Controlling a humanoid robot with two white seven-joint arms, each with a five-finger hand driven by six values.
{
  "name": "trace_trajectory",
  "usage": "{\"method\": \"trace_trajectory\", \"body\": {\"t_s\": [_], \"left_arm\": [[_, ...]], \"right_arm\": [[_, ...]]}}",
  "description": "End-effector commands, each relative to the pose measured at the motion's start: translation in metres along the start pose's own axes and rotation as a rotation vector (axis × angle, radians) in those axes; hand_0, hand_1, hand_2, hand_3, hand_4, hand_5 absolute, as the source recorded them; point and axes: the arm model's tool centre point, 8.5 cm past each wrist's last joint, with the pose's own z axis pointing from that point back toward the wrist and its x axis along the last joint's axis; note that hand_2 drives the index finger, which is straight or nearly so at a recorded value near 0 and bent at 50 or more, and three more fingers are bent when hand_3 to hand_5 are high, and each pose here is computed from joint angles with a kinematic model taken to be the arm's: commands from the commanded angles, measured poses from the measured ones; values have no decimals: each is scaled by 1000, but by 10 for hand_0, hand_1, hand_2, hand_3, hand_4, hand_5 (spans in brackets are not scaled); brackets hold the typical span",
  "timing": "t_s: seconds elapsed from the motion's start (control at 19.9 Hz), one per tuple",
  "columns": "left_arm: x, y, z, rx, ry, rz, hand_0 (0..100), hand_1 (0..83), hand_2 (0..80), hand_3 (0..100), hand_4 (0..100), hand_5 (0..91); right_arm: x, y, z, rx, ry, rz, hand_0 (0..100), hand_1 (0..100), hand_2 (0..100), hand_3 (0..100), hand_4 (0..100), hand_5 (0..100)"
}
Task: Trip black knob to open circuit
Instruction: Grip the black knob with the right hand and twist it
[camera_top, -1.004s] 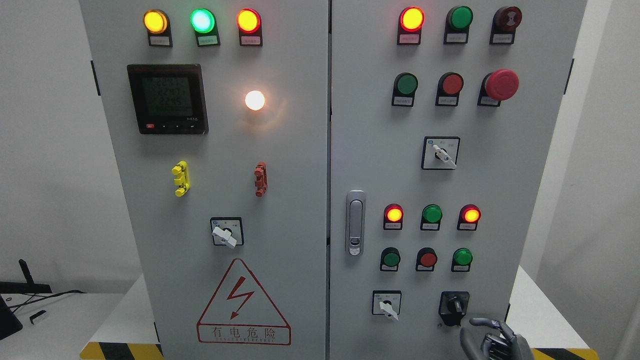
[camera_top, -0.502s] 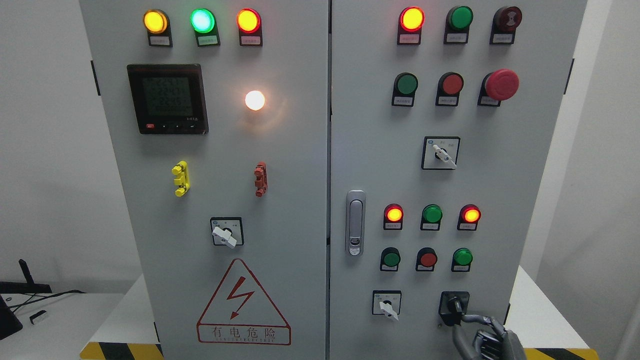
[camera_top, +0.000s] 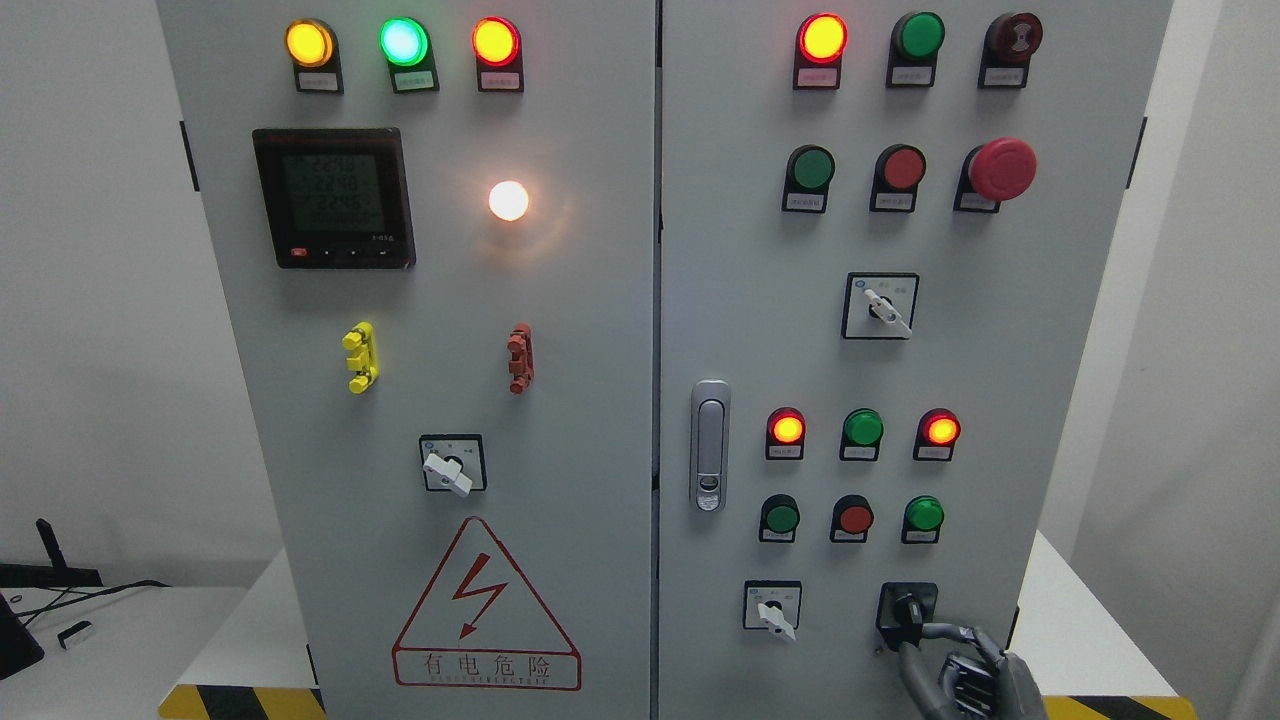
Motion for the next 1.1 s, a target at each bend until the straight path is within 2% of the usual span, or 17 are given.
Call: {"method": "trace_trajectory", "body": {"t_s": [0.0, 0.6, 1.05], "left_arm": [[0, -1, 0, -5, -1, -30, 120, 389, 0, 0, 0, 0], [0, -1, 0, -5, -1, -30, 120, 389, 0, 0, 0, 0], [0, -1, 0, -7, -1, -30, 120, 389, 0, 0, 0, 0]], "right_arm": [[-3, 9, 2, 10, 8, -35, 413, 779, 437, 1000, 1000, 941], [-3, 10, 4, 9, 8, -38, 414, 777, 458, 1000, 1000, 941], [-2, 19, 4, 33, 7, -38, 412, 774, 459, 1000, 1000, 941]]}}
